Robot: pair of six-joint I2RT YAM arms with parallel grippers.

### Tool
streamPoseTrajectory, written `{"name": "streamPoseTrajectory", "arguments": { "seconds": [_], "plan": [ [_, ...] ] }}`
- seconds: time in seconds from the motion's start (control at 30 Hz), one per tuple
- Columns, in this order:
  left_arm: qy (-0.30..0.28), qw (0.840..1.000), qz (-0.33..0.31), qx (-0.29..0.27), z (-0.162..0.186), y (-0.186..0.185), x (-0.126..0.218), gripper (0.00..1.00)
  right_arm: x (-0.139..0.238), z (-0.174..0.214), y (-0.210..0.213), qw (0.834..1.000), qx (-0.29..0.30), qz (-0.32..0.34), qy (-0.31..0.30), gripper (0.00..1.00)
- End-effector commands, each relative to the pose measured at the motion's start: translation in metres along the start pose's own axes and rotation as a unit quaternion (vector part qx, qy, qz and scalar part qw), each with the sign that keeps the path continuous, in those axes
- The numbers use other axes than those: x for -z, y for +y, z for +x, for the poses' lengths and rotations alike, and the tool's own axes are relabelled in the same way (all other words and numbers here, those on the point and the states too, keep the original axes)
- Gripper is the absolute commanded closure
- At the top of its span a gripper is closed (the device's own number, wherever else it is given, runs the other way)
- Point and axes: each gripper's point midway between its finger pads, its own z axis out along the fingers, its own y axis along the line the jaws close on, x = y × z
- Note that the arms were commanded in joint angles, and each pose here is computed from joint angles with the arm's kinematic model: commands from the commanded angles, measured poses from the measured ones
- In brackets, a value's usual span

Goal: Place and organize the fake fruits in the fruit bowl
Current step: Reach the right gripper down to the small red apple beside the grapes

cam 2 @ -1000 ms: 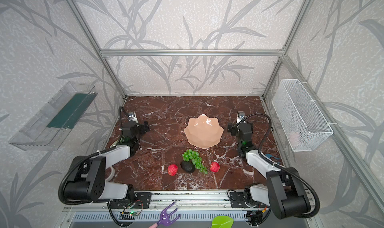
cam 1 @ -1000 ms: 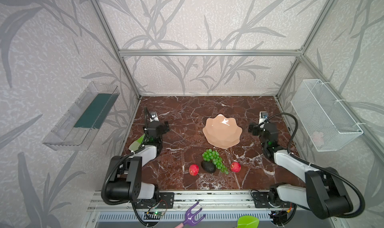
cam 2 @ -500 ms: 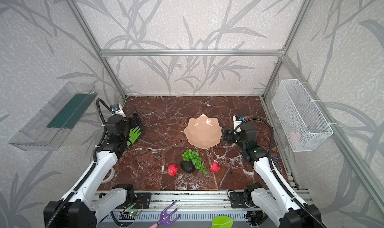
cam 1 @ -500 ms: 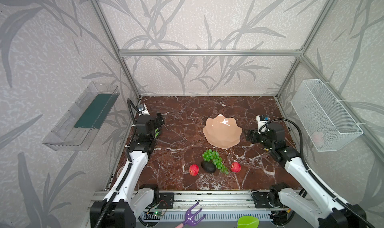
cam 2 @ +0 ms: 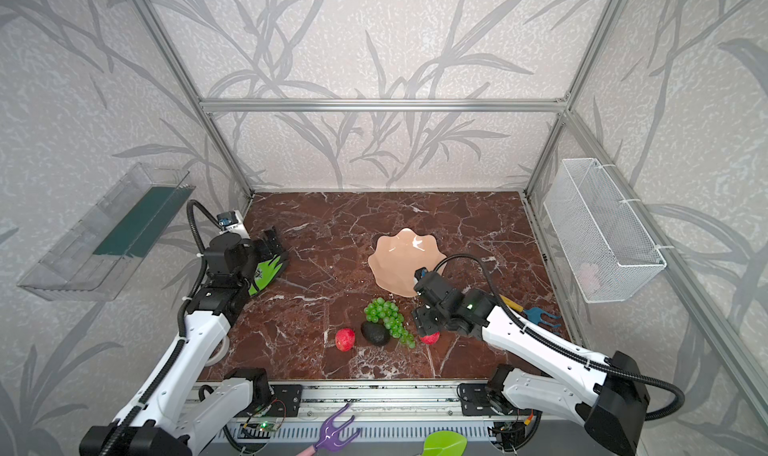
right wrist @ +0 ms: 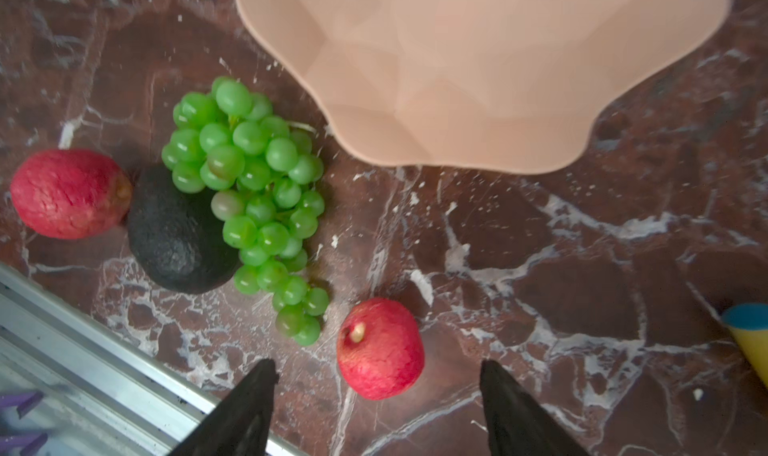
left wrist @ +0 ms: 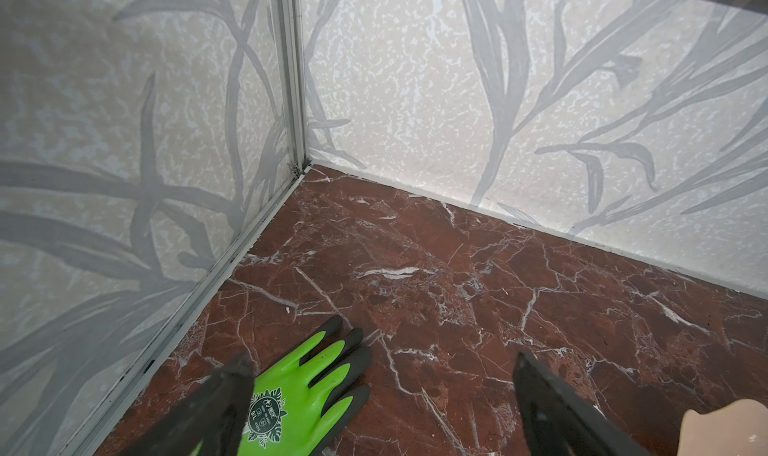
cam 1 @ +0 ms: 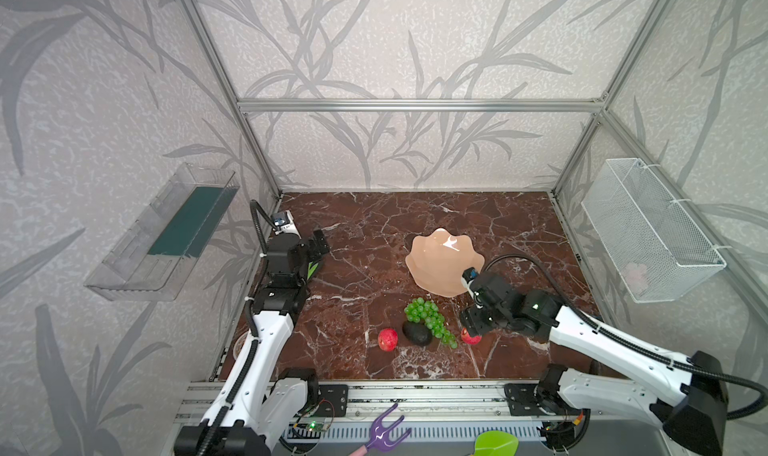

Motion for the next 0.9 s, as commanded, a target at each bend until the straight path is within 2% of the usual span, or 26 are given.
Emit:
{"name": "streamPoseTrajectory", "arguments": {
  "seconds": [0.0,0.2,0.87],
  "plan": [
    [-0.012,1.000,-0.002,0.007,-0.009,0.002,0.008,0.03,-0.001,0.006,0.004,0.999,0.005,0.034,0.032,0.23],
    [-0.013,1.000,-0.006,0.007,-0.010,0.003,0.009,0.03,-0.017,0.020,0.005,0.993,0.046,0.075,0.077,0.23],
    [-0.010,1.000,-0.009,0.008,-0.008,0.005,0.008,0.03,-0.056,0.050,0.007,0.982,0.074,0.113,0.133,0.24]
  ]
}}
